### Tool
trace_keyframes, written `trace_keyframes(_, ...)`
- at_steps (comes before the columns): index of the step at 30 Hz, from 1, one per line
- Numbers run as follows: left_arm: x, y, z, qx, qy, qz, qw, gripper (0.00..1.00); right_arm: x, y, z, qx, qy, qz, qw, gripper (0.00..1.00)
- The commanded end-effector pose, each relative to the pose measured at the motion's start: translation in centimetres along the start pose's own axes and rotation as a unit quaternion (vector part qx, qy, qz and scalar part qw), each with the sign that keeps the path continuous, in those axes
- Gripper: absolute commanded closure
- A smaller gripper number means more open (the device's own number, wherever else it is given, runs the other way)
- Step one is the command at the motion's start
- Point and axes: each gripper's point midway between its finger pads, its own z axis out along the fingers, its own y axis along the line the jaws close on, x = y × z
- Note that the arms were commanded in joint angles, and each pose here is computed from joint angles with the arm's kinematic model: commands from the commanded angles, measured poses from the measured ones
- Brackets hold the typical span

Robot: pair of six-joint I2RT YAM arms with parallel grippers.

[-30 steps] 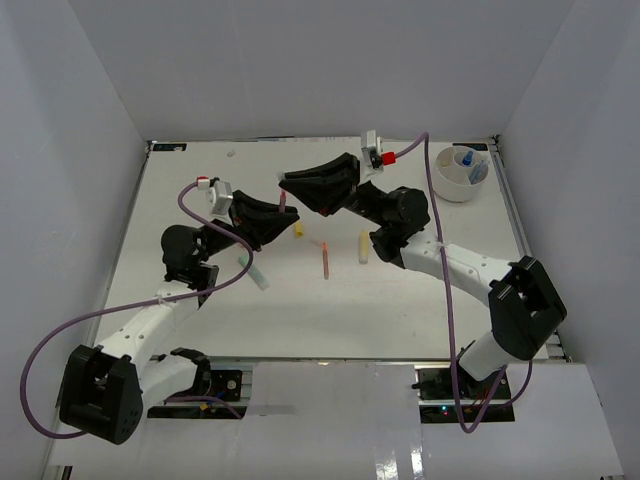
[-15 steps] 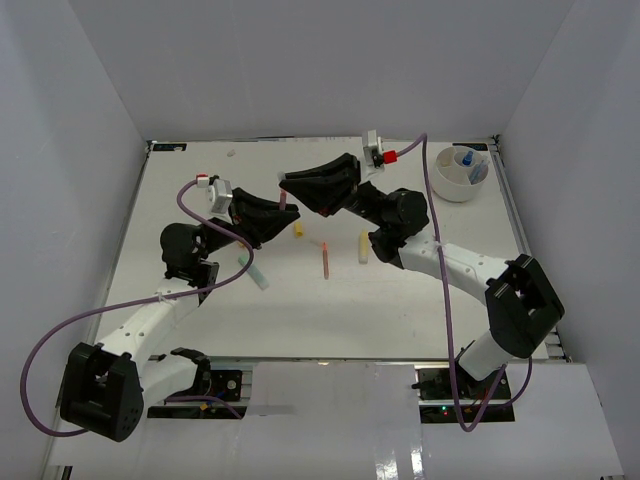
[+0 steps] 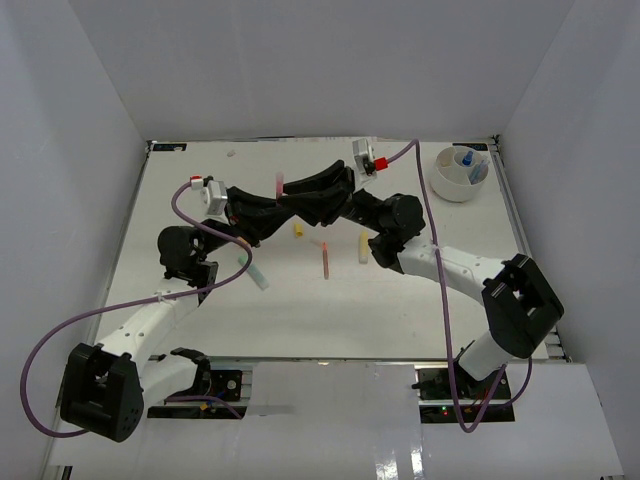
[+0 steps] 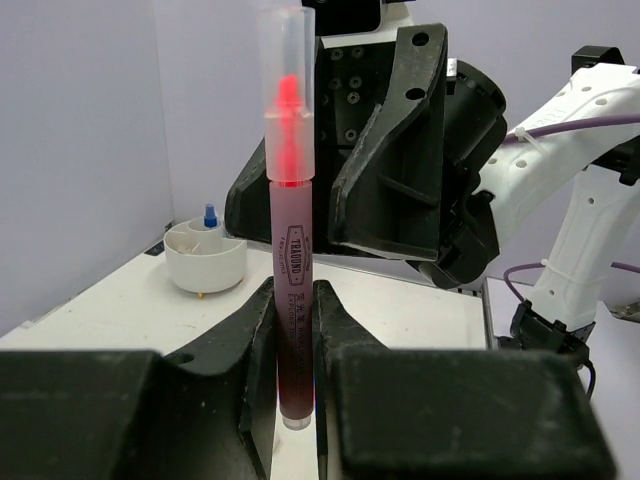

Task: Sort the stationery into containers
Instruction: Close the pen cap on the pen.

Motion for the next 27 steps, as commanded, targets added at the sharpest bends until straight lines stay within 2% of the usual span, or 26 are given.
trace_keyframes(1, -1.0, -0.4, -0.1, 0.003, -0.017, 0.025, 1.0, 1.0, -1.2, 1.0, 0.2, -0.016, -0.014, -0.022, 1.0, 0.6)
trace_keyframes(6, -0.9, -0.4, -0.2, -0.001, -0.012, 0.027, 1.0, 1.0, -0.9, 1.2, -0.3, -0.009, 0.003, -0.034, 0.999, 0.46)
trace_keyframes(9, -0.5, -0.3, -0.3, -0.004, -0.002, 0.026, 1.0, 1.0, -0.3, 1.0, -1.0, 0.008, 0.034, -0.049, 0.998, 0.31)
trace_keyframes(12, 0.2, -0.1, -0.6, -0.012, 0.017, 0.018, 1.0, 1.0, -1.0, 1.1, -1.4, 0.029, 0.056, -0.069, 0.996, 0.19)
trace_keyframes(13, 0.3, 0.1, -0.6, -0.017, 0.023, 0.024, 0.999, 1.0, -0.2, 0.5, -1.9, 0.047, 0.084, -0.077, 0.992, 0.13)
trace_keyframes(15, 0.9, 0.3, -0.9, -0.026, 0.039, 0.018, 0.999, 1.0, -1.6, 0.7, -2.1, 0.063, 0.088, -0.094, 0.99, 0.08)
trace_keyframes(16, 1.0, 0.4, -1.0, -0.03, 0.043, 0.022, 0.998, 1.0, -1.1, 0.3, -2.6, 0.077, 0.11, -0.095, 0.986, 0.08)
trace_keyframes(18, 1.6, 0.5, -1.3, -0.04, 0.058, 0.018, 0.997, 1.0, -3.0, 0.6, -2.4, 0.092, 0.106, -0.113, 0.984, 0.08)
trace_keyframes(19, 1.6, 0.6, -1.4, -0.042, 0.062, 0.019, 0.997, 1.0, -2.7, 0.2, -2.8, 0.105, 0.124, -0.11, 0.98, 0.08)
trace_keyframes(21, 1.8, 0.7, -1.5, -0.045, 0.07, 0.023, 0.996, 1.0, -4.4, 0.3, -2.3, 0.116, 0.12, -0.118, 0.979, 0.08)
trace_keyframes(27, 2.5, 0.4, -1.6, -0.036, 0.087, 0.021, 0.995, 1.0, -5.0, -0.7, -1.4, 0.148, 0.13, -0.094, 0.976, 0.14)
